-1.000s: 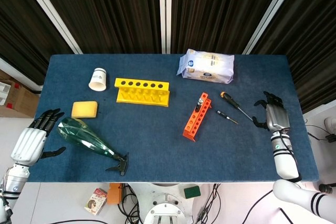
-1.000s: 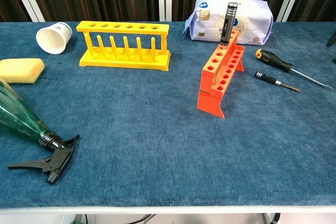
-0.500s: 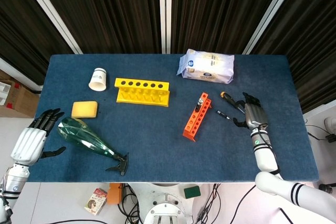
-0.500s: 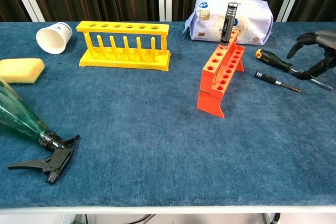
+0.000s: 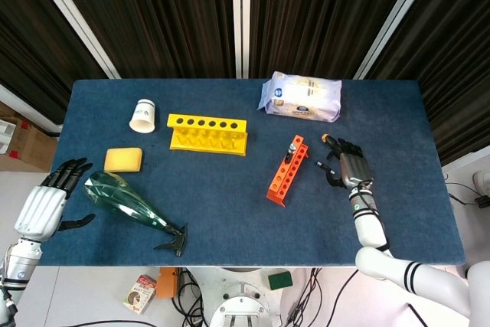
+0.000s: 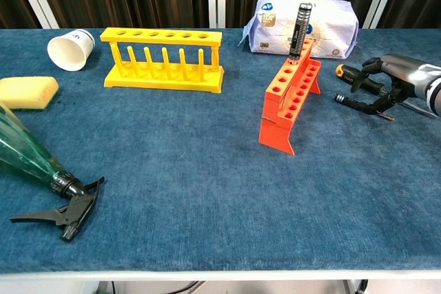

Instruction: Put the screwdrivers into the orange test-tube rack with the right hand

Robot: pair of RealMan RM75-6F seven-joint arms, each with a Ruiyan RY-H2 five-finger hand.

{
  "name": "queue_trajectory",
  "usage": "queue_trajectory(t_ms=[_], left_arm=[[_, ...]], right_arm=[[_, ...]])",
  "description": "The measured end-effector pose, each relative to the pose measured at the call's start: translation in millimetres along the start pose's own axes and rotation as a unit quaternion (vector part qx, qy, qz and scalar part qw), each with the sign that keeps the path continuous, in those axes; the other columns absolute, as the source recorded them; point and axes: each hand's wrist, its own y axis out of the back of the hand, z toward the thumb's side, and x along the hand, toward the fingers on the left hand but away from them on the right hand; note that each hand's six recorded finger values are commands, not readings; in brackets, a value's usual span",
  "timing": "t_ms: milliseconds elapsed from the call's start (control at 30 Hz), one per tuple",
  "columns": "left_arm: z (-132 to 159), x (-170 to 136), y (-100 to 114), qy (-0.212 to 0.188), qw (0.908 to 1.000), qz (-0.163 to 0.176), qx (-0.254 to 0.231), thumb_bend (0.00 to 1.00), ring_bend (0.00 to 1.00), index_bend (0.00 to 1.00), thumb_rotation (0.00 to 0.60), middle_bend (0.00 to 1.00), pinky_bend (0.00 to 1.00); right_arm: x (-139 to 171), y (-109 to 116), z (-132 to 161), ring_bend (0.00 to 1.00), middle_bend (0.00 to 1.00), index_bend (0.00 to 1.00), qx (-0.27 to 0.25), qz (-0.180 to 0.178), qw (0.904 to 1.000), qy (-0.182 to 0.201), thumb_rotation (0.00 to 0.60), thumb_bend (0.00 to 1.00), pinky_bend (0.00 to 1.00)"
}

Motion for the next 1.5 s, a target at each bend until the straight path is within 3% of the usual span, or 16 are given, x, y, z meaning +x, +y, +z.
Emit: queue_trajectory(t_ms=[1167, 1500], left_arm=[[-4, -2, 2, 0.009, 1.0, 0.002, 0.001, 0.06, 0.06, 0.12, 0.6, 0.09, 0.24], [-4, -2, 2, 0.012, 0.9999, -0.001, 0.001, 0.06, 0.06, 0.12, 0.6, 0.09, 0.24]], right_arm=[[-1, -13, 11, 0.0, 0.01, 0.51, 0.053, -0.009, 0.9985, 0.004, 0.6, 0.45, 0.0], [2, -13, 12, 0.0, 0.02, 0.61, 0.059, -0.017, 0.9981, 0.009, 0.6, 0.45, 0.0]])
